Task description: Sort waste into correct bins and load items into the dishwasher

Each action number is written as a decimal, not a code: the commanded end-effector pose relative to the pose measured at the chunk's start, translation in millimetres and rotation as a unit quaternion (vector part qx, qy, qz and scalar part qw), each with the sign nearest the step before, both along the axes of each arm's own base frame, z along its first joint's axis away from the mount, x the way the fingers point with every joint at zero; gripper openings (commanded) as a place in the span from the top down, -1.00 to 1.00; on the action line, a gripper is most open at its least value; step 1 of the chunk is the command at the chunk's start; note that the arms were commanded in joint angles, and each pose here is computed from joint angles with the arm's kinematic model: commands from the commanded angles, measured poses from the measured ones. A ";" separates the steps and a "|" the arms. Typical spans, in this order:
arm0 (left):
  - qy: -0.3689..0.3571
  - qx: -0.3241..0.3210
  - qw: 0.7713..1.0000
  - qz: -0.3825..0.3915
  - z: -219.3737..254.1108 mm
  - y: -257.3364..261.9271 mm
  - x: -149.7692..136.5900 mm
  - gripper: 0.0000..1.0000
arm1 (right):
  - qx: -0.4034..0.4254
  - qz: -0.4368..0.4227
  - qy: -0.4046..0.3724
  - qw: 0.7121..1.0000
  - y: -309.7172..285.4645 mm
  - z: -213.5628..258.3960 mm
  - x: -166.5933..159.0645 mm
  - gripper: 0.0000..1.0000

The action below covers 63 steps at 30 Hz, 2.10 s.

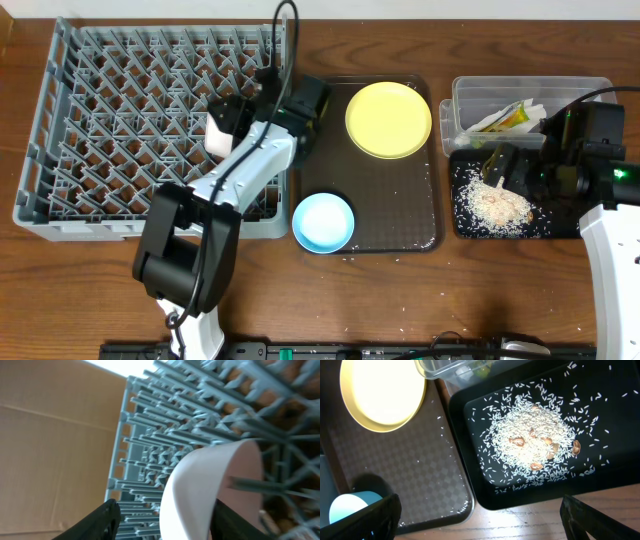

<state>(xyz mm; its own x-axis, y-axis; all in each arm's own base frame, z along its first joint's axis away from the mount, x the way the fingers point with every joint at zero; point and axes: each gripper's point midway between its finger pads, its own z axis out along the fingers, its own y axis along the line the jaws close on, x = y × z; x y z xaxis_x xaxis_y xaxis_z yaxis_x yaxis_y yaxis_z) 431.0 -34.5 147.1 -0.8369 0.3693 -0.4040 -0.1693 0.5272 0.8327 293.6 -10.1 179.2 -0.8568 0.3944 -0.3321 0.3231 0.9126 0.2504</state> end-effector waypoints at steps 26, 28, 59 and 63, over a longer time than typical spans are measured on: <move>-0.056 -0.493 0.867 0.044 35.9 31.3 -21.0 0.85 | -0.002 0.003 -0.009 1.000 -2.8 5.7 3.2 -0.99; -0.052 -0.521 0.850 0.058 29.3 44.1 -19.6 0.85 | -0.002 0.003 -0.009 1.000 -2.9 5.7 3.2 -0.98; 0.082 -0.629 0.772 -0.031 -23.5 -10.5 -12.0 0.85 | -0.002 0.003 -0.009 1.000 -2.8 5.7 3.2 -0.98; 0.096 -0.623 0.775 -0.053 -23.4 -26.4 -13.4 0.85 | -0.002 0.003 -0.009 1.000 -2.9 5.7 3.2 -0.98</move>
